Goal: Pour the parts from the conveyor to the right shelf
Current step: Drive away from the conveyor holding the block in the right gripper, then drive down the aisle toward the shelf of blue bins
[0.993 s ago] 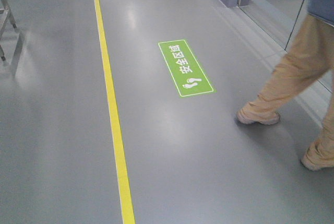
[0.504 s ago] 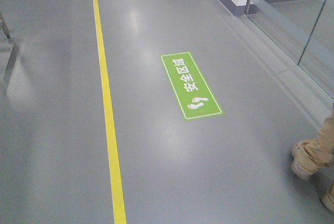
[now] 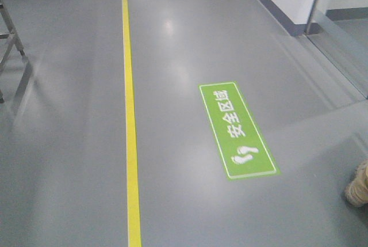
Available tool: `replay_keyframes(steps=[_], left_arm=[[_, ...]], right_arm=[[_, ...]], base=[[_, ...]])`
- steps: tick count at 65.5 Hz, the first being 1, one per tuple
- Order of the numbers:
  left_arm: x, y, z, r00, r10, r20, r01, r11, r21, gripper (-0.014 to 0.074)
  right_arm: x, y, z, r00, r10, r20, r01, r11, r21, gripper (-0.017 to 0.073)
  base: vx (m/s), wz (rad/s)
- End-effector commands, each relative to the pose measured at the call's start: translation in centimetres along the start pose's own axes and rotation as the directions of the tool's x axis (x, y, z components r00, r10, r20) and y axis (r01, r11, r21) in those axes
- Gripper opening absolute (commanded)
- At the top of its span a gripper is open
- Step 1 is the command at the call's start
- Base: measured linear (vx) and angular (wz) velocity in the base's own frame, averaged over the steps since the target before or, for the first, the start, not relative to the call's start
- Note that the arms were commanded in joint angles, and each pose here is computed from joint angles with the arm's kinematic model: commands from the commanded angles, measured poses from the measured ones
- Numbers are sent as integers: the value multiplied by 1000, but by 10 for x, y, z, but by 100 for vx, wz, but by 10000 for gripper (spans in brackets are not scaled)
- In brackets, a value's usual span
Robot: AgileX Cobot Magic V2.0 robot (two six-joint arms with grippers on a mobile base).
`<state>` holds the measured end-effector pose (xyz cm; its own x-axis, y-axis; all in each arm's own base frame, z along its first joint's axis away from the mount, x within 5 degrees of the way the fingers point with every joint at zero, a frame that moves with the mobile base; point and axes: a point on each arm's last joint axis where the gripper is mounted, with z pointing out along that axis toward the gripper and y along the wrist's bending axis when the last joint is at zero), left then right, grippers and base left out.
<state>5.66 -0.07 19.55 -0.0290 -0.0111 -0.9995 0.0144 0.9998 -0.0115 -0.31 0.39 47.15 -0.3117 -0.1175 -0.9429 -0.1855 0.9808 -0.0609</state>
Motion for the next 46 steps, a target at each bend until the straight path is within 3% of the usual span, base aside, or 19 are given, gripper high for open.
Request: replay_keyframes(steps=[1, 46], left_arm=[[-17, 0, -3, 993, -15, 118, 14, 1000, 2, -6], [-17, 0, -3, 993, -15, 117, 14, 1000, 2, -6]], right_arm=[[-13, -1, 3, 997, -2, 74, 1, 1000, 10, -5], [-11, -1, -1, 996, -2, 85, 1, 1000, 9, -5]], base=[[70, 21], [77, 13]])
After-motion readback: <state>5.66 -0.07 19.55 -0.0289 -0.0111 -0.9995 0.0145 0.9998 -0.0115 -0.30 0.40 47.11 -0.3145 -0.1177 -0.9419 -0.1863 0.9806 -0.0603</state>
